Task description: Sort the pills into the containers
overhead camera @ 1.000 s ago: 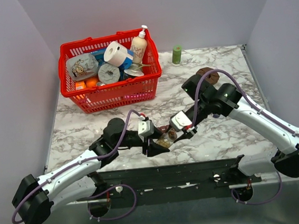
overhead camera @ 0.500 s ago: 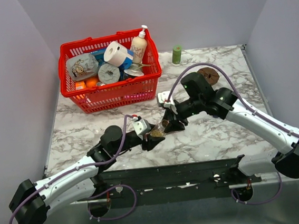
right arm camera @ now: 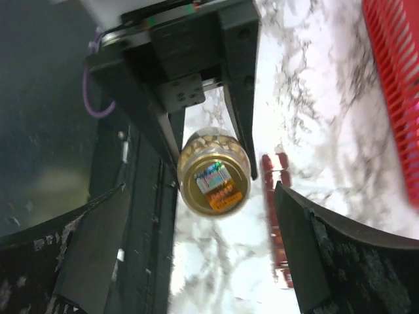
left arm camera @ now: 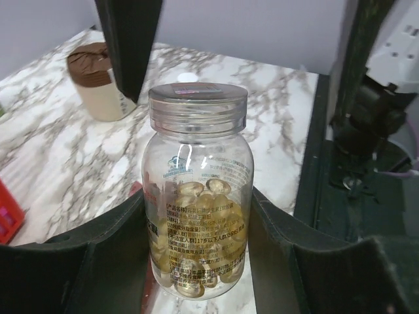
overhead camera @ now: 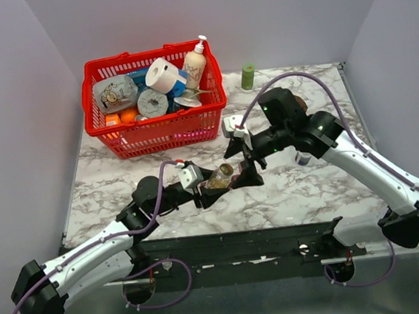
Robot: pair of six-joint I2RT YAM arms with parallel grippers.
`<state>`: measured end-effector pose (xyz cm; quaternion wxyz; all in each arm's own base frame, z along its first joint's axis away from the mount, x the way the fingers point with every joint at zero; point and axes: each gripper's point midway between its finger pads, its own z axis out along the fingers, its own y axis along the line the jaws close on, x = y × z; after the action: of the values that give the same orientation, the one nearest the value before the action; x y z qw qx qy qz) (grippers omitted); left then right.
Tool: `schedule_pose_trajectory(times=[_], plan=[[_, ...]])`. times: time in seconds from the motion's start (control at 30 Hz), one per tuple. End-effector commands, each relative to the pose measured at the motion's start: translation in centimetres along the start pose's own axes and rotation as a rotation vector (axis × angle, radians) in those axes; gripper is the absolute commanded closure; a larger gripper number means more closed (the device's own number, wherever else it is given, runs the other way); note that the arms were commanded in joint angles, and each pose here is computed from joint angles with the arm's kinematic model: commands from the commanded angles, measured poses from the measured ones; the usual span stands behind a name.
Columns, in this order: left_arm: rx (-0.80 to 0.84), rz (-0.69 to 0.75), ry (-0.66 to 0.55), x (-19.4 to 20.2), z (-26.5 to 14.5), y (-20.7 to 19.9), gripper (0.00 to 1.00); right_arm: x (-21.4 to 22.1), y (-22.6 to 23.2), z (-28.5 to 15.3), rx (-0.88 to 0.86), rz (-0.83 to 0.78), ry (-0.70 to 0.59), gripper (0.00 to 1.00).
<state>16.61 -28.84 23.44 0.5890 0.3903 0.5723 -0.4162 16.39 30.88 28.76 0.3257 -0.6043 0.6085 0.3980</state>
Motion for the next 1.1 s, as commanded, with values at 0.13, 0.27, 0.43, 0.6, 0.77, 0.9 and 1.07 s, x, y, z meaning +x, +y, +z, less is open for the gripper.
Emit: schedule_pose_trajectory(times=[0.13, 0.27, 0.43, 0.6, 0.77, 0.9, 1.07], plan=[[0.383, -0.023, 0.050, -0.4, -1.8, -6.7, 1.00, 1.1, 7.9, -3.9, -0.330, -0.643, -0.076, 0.00], [0.473, -0.052, 0.079, -0.3, -1.5, -7.7, 1.00, 1.1, 7.6, -3.0, -0.374, -0.663, -0.103, 0.00], [0.529, -0.076, 0.065, -1.1, -0.8, -8.3, 1.00, 1.4, 8.0, -1.8, -0.427, -0.638, -0.124, 0.03], [0.545, -0.096, 0.061, -0.9, -0.5, -8.4, 1.00, 2.7, 8.0, -1.2, -0.422, -0.612, -0.068, 0.13], [0.536, -0.101, 0.053, -1.2, -0.3, -8.1, 1.00, 3.4, 7.5, -0.6, -0.397, -0.592, -0.035, 0.25], [0.493, -0.091, 0.038, -1.4, 0.0, -7.4, 1.00, 3.5, 6.5, -0.1, -0.346, -0.552, -0.009, 0.44], [0.300, -0.035, -0.003, -2.1, 0.8, -4.4, 1.00, 2.6, 5.6, 0.4, -0.269, -0.403, -0.019, 0.57]])
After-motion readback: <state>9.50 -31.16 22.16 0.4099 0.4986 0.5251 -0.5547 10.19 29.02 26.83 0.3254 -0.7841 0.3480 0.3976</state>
